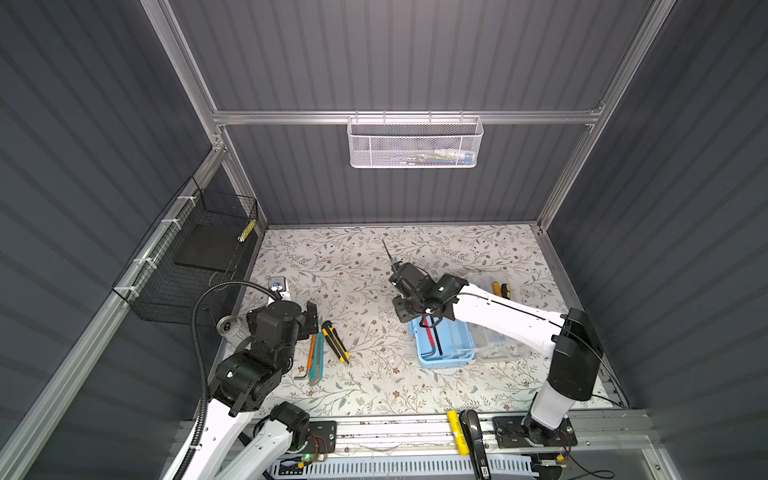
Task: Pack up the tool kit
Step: 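Move the right gripper back over the yellow-black utility knife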
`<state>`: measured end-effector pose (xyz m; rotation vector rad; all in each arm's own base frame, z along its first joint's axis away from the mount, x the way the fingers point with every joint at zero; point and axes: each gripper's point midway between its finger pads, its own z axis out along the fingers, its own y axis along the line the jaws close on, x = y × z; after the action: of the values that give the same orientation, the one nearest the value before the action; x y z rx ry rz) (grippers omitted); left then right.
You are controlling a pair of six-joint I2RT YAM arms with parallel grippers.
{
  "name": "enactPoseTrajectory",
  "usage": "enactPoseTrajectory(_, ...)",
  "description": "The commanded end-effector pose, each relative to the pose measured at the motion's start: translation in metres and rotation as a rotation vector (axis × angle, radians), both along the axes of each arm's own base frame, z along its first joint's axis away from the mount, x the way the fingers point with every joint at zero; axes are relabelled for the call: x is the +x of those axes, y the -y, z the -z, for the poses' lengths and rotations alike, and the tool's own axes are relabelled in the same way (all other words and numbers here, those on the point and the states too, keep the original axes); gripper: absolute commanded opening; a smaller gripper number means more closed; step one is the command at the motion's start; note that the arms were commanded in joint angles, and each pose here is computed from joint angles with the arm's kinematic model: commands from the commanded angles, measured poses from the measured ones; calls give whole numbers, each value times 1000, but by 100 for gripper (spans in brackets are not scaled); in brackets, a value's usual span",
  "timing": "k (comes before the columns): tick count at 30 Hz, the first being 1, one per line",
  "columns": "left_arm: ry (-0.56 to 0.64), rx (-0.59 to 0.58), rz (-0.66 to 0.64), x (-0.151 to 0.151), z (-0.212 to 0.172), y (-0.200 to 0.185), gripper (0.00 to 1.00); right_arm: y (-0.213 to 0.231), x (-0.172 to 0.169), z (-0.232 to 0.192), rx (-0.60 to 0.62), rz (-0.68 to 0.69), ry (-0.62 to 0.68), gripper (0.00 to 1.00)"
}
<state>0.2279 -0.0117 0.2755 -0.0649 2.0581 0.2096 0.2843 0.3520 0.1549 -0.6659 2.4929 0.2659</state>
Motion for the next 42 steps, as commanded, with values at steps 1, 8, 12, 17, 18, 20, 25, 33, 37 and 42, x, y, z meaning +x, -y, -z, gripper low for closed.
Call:
enactPoseTrajectory(1, 18, 3, -19, -4, -5, -6, 99, -44, -15, 13, 25, -132, -13, 44)
enactPoseTrajectory(8, 52, -9, -43, -9, -12, -13, 99, -111, -44, 31, 115, -302, -62, 52)
enactPoseTrajectory(12, 72, -18, -54, -12, -15, -16, 100, -133, -56, 48, 126, -352, -120, 56)
enactPoseTrajectory(17, 76, -14, -63, -13, -16, -18, 100, -150, -62, 74, 77, -359, -157, 62)
enactPoseTrajectory(18, 78, -14, -66, -14, -17, -18, 100, -152, -62, 79, 71, -354, -163, 63)
enactPoseTrajectory(20, 85, -17, -72, -15, -18, -20, 100, -156, -59, 86, 63, -331, -162, 63)
enactPoseTrajectory(25, 110, -34, -74, -18, -21, -22, 100, -164, -52, 104, 39, -301, -156, 65)
enactPoseTrajectory(33, 106, -29, -71, -17, -21, -21, 100, -167, -51, 130, -57, -302, -153, 66)
enactPoseTrajectory(37, 102, -28, -65, -16, -20, -19, 99, -172, -56, 134, -54, -321, -152, 66)
enactPoseTrajectory(42, 100, -30, -62, -16, -20, -19, 99, -178, -60, 138, -55, -342, -162, 67)
